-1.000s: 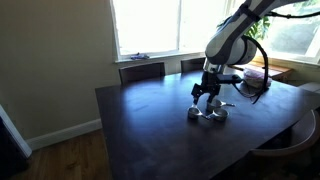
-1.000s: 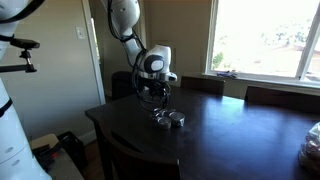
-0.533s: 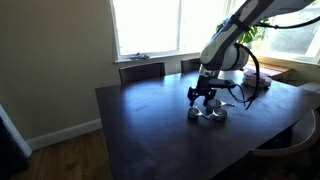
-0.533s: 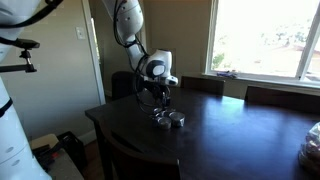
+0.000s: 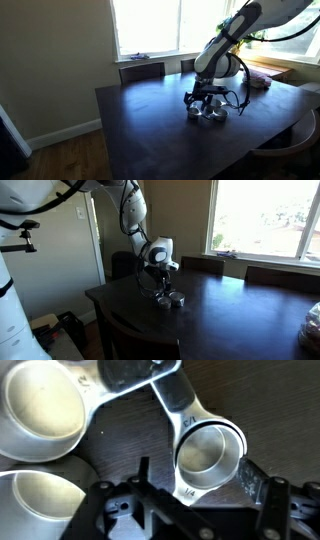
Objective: Stack the cups
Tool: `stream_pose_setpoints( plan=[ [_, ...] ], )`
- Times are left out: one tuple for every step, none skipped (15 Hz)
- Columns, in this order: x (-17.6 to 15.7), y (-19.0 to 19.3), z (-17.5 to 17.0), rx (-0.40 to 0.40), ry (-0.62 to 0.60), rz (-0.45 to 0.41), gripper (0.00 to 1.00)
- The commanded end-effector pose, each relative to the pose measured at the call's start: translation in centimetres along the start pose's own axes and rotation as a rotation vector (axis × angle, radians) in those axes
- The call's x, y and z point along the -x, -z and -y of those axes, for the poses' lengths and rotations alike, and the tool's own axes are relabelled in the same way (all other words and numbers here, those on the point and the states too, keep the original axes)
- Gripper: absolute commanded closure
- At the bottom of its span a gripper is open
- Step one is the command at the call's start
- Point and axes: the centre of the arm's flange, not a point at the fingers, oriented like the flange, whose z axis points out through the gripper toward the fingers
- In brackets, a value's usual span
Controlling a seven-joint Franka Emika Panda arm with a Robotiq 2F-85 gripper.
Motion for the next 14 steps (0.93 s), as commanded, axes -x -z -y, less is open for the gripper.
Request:
stream_pose_setpoints(
  plan=[
    [-0.6, -0.5, 0.6, 0.019, -0.045, -0.012, 0.38],
    [-0.7, -0.4, 0.8, 0.019, -0.048, -0.015, 0.44],
    [-0.9, -0.4, 0.8, 0.017, -0.053, -0.015, 0.5],
    [-0.9, -0.3, 0.9, 0.017, -0.054, -0.019, 0.58],
    [-0.9, -0.1, 0.8, 0.015, -0.054, -0.022, 0.62],
    [-1.0, 0.1, 0.7, 0.012, -0.054, -0.029, 0.59],
    [-0.9, 0.4, 0.5, 0.01, -0.051, -0.033, 0.58],
    [-0.9, 0.8, 0.4, 0.007, -0.05, -0.037, 0.57],
    [-0.7, 0.9, 0.3, 0.005, -0.05, -0.039, 0.46],
    [-0.6, 1.0, 0.3, 0.004, -0.046, -0.038, 0.42],
    [-0.6, 1.1, 0.2, 0.004, -0.046, -0.036, 0.36],
    [-0.5, 1.1, 0.1, 0.004, -0.045, -0.031, 0.31],
    [-0.4, 0.9, 0.1, 0.004, -0.045, -0.025, 0.26],
    [-0.2, 0.8, 0.0, 0.007, -0.044, -0.02, 0.22]
  ],
)
